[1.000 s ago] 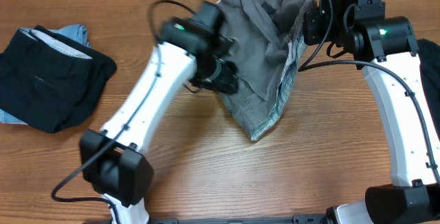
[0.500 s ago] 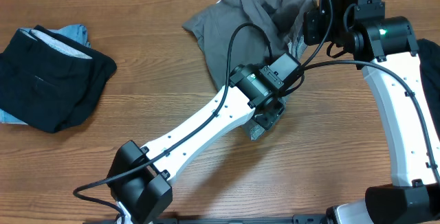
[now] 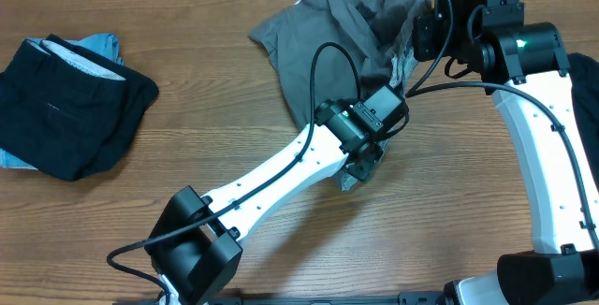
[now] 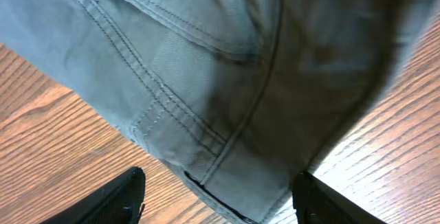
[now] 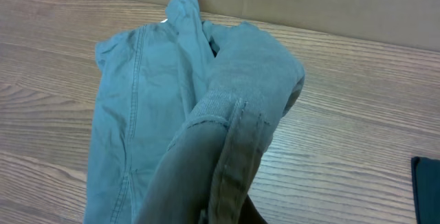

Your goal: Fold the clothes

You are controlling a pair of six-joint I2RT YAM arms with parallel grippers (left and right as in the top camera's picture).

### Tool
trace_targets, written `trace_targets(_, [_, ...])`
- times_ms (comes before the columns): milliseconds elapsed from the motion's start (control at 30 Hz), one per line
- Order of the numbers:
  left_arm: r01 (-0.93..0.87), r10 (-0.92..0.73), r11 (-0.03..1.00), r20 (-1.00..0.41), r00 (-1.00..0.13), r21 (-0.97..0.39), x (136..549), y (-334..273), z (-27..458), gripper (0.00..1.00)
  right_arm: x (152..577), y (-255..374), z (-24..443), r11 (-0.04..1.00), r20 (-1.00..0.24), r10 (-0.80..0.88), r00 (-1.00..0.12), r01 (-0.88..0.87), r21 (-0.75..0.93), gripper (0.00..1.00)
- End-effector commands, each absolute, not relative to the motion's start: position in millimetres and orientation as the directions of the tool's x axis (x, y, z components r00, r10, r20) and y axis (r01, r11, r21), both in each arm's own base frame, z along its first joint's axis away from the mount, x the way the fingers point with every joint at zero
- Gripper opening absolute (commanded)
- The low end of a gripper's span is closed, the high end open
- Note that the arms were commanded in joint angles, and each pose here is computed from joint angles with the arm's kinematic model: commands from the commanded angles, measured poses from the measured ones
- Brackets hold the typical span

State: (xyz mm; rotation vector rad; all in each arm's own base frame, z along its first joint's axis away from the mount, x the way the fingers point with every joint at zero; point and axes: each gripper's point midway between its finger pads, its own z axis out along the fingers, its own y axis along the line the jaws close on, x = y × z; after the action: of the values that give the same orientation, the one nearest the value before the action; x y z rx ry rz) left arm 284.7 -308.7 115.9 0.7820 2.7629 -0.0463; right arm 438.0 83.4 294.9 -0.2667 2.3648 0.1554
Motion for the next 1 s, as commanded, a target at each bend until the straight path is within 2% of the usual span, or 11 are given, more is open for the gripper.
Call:
trace_targets(0, [0.539,0.528,0.841,-0.289,-0.798,0.047,270.6,-323.6,121.1,0.71,442.0,79.4,308.7,0.973,-0.723,-0.142,-0.676,-0.228,0.022,0.04])
trace_targets(167, [0.558,0.570,0.818,-0.320,-0.757,0.138,263.7,-329.0,123.9,0.71,442.2,79.5,309.0,0.973,-0.724,-0.141,-0.675,-0.228,0.022,0.04])
trace_targets(333, [0.495,0.544,0.839,-0.315,-0.778,0.225,268.6,-309.5,109.0,0.71,442.2,79.5,309.0,0.973,-0.724,-0.141,-0.675,-0.228,0.022,0.04])
trace_targets(600, [0.480,0.546,0.836,-0.314,-0.777,0.267,271.4,-298.8,90.2,0.70,442.3,79.5,309.0,0.973,-0.725,-0.141,-0.674,-0.228,0.022,0.04])
trace_targets(800, [0.430,0.518,0.850,-0.329,-0.790,0.305,287.8,-283.7,93.1,0.55,442.1,79.4,308.8,0.973,-0.724,-0.141,-0.675,-0.228,0.022,0.04])
trace_targets(833, [0.415,0.504,0.857,-0.330,-0.798,0.306,292.9,-278.7,93.2,0.43,442.0,79.4,308.7,0.973,-0.723,-0.142,-0.676,-0.228,0.022,0.04])
trace_targets(967, [0.354,0.447,0.884,-0.330,-0.832,0.306,311.8,-257.3,93.2,0.07,441.2,79.3,307.9,0.973,-0.720,-0.142,-0.679,-0.228,0.022,0.04])
